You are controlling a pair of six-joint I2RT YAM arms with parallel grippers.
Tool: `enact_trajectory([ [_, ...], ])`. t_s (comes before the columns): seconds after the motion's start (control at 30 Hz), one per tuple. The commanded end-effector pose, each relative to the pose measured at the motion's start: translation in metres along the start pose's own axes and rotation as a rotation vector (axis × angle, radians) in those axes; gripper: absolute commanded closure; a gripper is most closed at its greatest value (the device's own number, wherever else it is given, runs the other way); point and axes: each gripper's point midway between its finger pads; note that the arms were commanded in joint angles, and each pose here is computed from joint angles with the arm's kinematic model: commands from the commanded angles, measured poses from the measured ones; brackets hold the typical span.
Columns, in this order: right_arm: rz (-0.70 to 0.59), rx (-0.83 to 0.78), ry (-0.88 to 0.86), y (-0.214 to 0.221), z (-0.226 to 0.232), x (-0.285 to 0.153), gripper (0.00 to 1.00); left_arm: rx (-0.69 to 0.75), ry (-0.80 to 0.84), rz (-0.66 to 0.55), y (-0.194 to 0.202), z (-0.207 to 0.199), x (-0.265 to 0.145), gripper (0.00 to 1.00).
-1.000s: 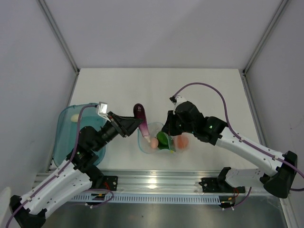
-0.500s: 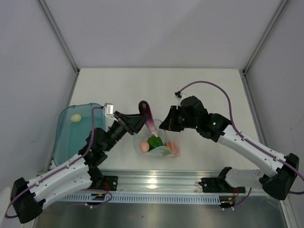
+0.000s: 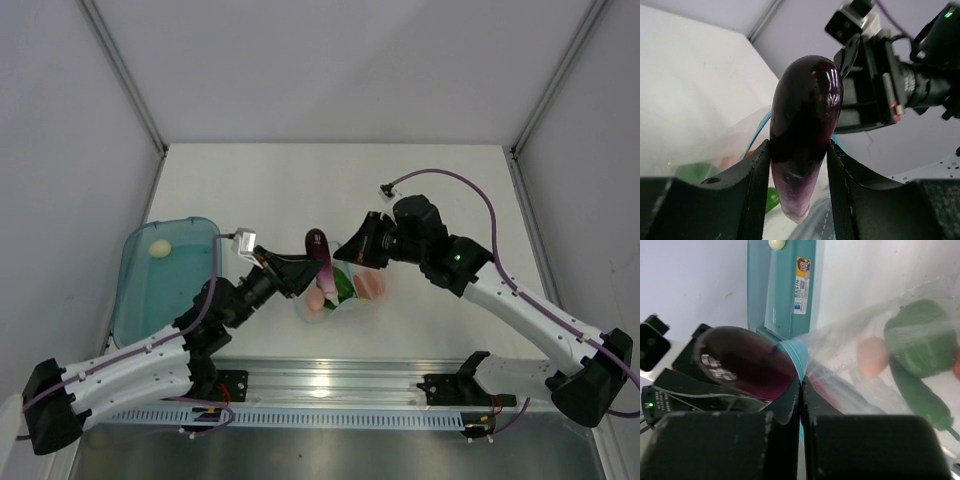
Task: Place the food in the zip-top bag and seal the zipper
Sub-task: Place the fake vegetable in the zipper food storage bag.
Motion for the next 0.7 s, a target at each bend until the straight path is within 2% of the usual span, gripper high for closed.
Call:
enact_trajectory([
  [0.0, -0.014, 0.012, -0.075, -0.006, 0.018, -0.002, 1.0, 0.0, 0.007, -0.017, -0.002, -0.009, 0.006, 0.95],
  [0.13, -0.028, 0.015, -0.076, -0.008, 0.018, -0.005, 1.0, -0.038, -0.008, -0.014, 0.008, -0.005, 0.006, 0.9],
  [0.23, -0.036, 0.019, -0.078, -0.009, 0.018, -0.006, 1.0, -0.038, -0.011, -0.04, 0.008, -0.006, 0.003, 0.93],
  [0.33, -0.032, 0.023, -0.075, -0.008, 0.016, -0.006, 1.0, -0.014, 0.015, -0.017, 0.013, -0.011, 0.003, 0.96],
  [0.5, -0.04, 0.028, -0.075, -0.011, 0.015, -0.006, 1.0, 0.033, 0.115, 0.037, 0.025, -0.027, -0.006, 0.92],
  [0.6, -0.039, 0.029, -0.075, -0.012, 0.013, -0.006, 1.0, 0.088, 0.135, 0.056, 0.028, -0.035, -0.009, 0.73],
  [0.63, -0.037, 0.028, -0.076, -0.012, 0.013, -0.005, 1.0, 0.1, 0.123, 0.069, 0.03, -0.034, -0.008, 0.62],
  [0.67, -0.033, 0.027, -0.074, -0.012, 0.012, -0.004, 1.0, 0.103, 0.117, 0.078, 0.031, -0.034, -0.008, 0.58],
])
Point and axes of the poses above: each gripper's point midway between its finger pads, its own x axis out along the fingers, its own z axis along the line the jaws close on, y = z × x, and after that the axes turned 4 degrees about x, right-handed
